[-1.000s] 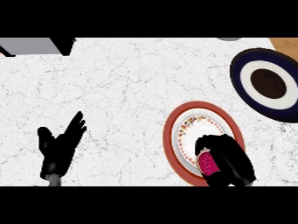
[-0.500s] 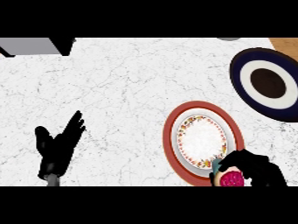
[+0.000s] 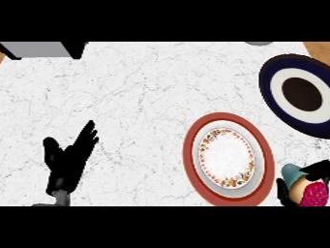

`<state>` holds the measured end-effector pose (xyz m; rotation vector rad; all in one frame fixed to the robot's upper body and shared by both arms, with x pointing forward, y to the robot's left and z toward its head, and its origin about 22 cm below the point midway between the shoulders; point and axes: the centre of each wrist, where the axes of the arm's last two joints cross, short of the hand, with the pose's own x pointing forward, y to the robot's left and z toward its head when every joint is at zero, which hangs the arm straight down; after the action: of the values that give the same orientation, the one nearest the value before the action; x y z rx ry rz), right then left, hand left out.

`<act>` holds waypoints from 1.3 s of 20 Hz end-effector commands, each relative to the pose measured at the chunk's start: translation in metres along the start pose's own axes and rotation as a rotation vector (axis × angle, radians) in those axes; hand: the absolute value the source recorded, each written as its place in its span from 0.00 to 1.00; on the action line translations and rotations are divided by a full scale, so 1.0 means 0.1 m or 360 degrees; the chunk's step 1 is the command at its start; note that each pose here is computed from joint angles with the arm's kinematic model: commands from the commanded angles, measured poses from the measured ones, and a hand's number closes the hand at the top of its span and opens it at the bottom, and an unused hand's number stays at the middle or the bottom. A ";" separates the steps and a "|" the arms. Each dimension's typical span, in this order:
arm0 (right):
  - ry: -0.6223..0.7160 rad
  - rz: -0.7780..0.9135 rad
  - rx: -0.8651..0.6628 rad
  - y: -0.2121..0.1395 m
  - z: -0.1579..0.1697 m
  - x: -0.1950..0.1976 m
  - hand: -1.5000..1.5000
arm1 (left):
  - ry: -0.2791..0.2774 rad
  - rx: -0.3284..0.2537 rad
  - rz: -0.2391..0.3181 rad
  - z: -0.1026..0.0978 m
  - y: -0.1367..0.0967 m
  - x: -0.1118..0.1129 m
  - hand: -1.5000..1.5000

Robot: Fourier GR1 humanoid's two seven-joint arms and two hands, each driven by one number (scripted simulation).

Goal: Pick the cupcake from the plate and place it in the plate

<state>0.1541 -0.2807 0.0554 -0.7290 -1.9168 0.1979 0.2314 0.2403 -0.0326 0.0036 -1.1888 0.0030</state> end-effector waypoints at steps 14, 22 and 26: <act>0.0097 0.0016 -0.0497 -0.48 -1.44 -1.41 1.00 | -0.0046 -0.0041 -0.0018 -0.04 -0.05 0.09 0.50; 0.0118 0.0038 -0.0513 -0.66 -1.87 -1.64 1.00 | -0.0054 -0.0025 -0.0057 -0.08 0.06 0.15 0.50; 0.0396 0.0131 -0.0452 -0.86 -1.85 -1.71 1.00 | -0.0031 -0.0114 -0.0032 -0.13 -0.19 0.14 0.50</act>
<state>0.3327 -0.4647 0.0431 -0.9640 -1.8586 -0.1225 0.2418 0.2279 -0.0280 -0.0306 -1.2069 -0.0456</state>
